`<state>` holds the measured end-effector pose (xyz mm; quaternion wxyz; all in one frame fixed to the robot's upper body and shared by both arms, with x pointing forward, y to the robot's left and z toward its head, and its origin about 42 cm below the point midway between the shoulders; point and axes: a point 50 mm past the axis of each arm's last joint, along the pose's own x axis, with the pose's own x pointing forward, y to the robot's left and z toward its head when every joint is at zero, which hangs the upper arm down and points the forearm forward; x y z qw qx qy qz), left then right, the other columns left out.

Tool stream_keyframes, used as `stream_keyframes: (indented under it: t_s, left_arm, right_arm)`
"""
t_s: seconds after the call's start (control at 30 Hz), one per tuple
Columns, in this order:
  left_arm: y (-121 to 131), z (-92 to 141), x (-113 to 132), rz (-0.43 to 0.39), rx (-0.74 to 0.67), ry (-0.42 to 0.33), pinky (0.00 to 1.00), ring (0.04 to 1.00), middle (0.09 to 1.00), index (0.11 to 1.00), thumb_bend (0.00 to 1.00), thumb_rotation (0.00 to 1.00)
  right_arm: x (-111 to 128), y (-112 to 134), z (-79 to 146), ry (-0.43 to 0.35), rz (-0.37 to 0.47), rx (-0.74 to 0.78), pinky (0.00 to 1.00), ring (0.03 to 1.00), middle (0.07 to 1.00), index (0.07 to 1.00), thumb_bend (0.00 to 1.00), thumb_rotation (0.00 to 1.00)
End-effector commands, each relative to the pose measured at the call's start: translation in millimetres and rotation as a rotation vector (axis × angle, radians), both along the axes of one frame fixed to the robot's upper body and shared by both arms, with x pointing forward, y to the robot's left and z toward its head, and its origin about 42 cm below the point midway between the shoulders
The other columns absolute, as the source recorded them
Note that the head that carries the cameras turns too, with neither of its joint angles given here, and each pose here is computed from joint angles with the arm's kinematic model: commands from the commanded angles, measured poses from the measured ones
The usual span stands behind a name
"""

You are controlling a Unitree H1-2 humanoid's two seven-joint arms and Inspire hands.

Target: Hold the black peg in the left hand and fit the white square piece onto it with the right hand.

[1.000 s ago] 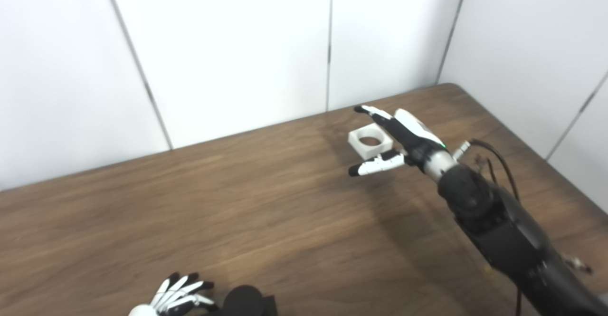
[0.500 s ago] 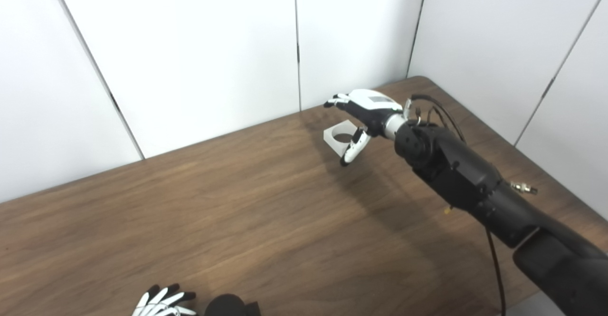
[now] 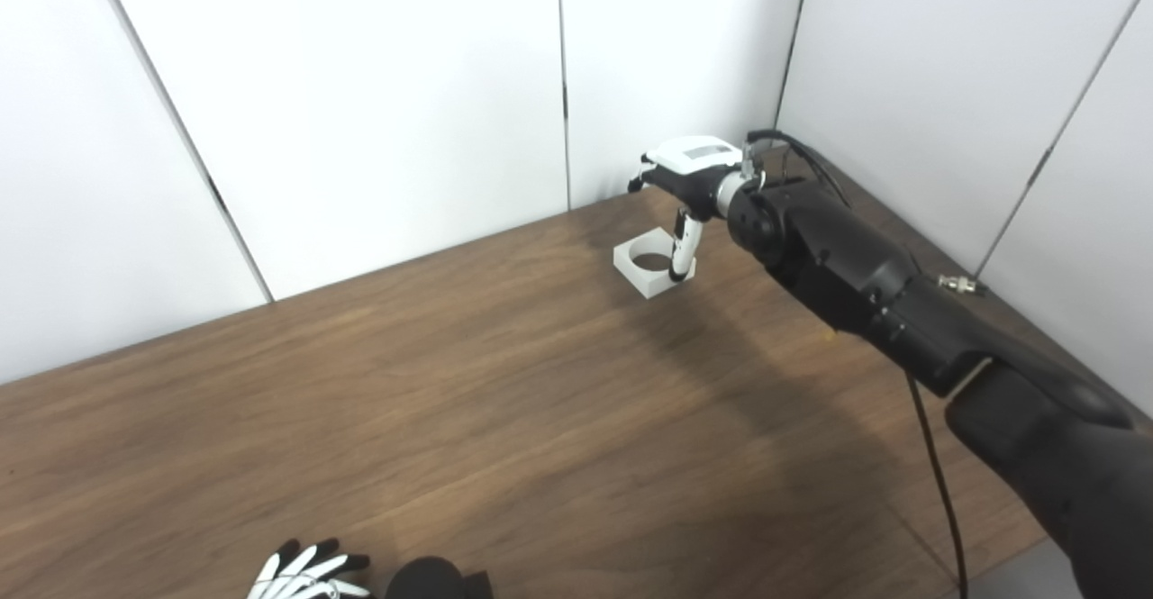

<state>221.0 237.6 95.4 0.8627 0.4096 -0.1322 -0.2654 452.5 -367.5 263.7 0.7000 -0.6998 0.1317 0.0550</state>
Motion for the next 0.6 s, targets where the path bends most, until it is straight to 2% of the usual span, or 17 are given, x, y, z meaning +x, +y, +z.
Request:
stream_keyframes:
  t_s: [0.0,0.3,0.57]
  left_arm:
    - [6,-28,-14,0.025,0.067,0.108,1.0,0.909,0.808,0.482,0.52,0.05]
    - [2,-23,-15,0.026,0.078,0.106,1.0,0.908,0.809,0.482,0.52,0.05]
    - [0,-20,-15,0.028,0.078,0.104,1.0,0.906,0.81,0.482,0.52,0.05]
  right_arm:
    - [12,-6,41,-0.08,0.011,-0.068,1.0,1.0,1.0,0.842,0.87,0.06]
    - [23,-4,36,-0.041,0.024,-0.113,1.0,1.0,0.976,0.828,0.9,0.11]
    - [26,-1,23,-0.006,0.04,-0.126,1.0,1.0,0.971,0.866,0.91,0.13]
